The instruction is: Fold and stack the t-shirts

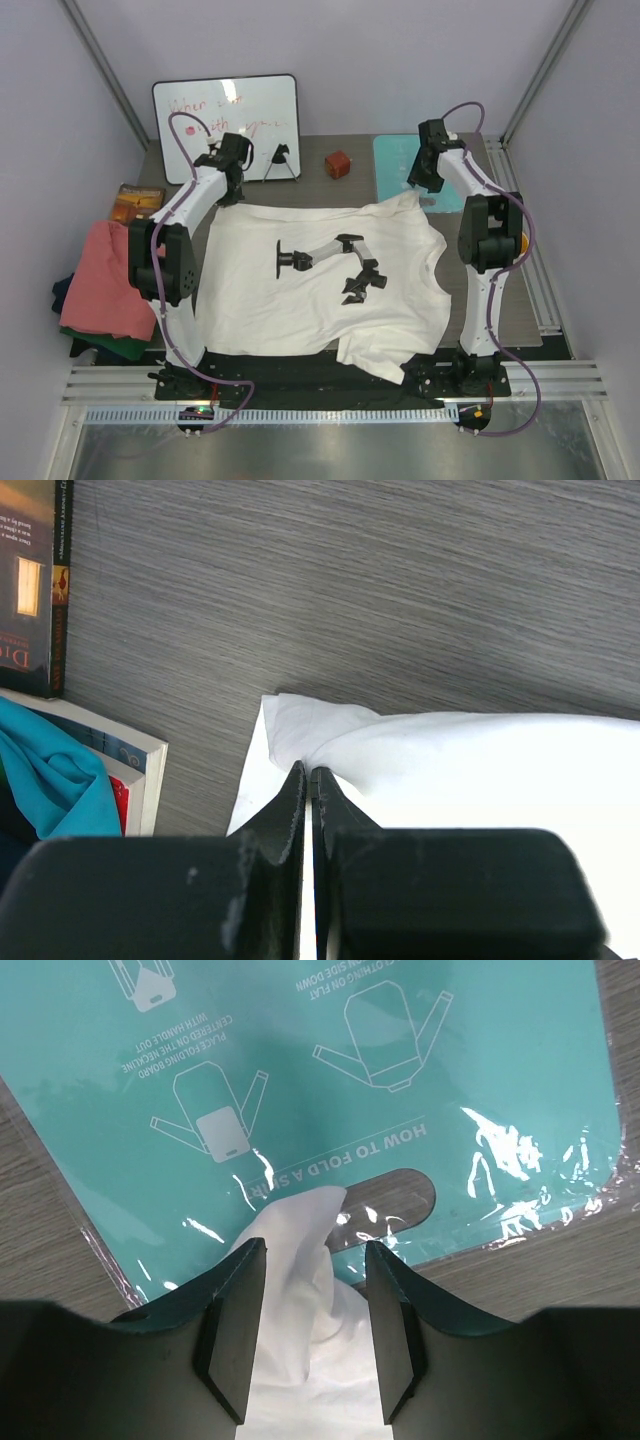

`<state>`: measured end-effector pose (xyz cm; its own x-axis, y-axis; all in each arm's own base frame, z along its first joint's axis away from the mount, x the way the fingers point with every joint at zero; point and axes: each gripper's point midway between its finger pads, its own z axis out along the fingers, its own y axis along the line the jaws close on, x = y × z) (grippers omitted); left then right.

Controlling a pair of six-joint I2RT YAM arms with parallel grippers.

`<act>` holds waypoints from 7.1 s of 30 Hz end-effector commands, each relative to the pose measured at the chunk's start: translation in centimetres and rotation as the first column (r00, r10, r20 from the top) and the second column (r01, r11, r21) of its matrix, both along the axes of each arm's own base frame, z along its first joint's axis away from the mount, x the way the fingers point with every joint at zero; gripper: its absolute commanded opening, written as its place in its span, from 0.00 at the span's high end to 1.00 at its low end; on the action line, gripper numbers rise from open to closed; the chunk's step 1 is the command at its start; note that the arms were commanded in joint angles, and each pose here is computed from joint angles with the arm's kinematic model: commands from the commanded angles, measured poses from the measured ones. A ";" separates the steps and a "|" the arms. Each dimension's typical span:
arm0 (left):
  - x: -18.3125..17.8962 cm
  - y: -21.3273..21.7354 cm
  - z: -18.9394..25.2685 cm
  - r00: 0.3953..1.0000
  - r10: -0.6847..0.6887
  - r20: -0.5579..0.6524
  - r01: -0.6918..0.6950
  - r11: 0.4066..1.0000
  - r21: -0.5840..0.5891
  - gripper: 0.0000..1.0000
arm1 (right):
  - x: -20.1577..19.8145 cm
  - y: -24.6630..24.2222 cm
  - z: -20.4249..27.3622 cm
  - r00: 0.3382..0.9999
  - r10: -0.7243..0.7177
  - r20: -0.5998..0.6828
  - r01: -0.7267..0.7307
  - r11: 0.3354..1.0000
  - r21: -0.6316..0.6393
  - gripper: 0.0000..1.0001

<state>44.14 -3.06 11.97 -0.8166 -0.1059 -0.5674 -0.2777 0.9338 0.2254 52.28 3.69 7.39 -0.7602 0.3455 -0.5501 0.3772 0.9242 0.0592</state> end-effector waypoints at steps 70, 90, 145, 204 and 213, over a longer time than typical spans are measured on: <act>0.6 -0.8 -0.2 1.000 -0.015 -0.010 0.015 1.000 -0.021 1.00 | 2.0 -0.2 4.9 0.992 0.021 0.125 -0.026 0.999 0.036 0.62; 0.5 -1.2 -0.6 0.999 -0.032 -0.027 0.032 0.999 -0.012 1.00 | 4.7 1.4 -0.4 0.999 0.005 0.051 -0.015 0.980 0.198 0.51; 1.6 -0.2 4.8 0.979 -0.014 0.205 0.013 1.000 0.007 1.00 | 1.5 2.9 15.2 0.855 0.148 0.497 -0.260 0.952 0.163 0.99; -8.0 4.3 -7.0 0.932 0.162 -0.325 -0.078 0.963 0.257 1.00 | -20.2 4.3 2.7 0.977 0.177 0.115 -0.208 0.906 0.369 0.99; -8.5 5.1 -6.9 0.923 0.195 -0.332 -0.090 0.947 0.308 0.96 | -20.6 4.6 3.0 0.979 0.178 0.102 -0.204 0.898 0.390 0.99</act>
<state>35.26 1.09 3.93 -0.9618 -0.1129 -0.2494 -0.2347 0.8090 0.5389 30.87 7.83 8.32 -0.8204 0.3887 -0.4193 0.2016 0.8829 0.4241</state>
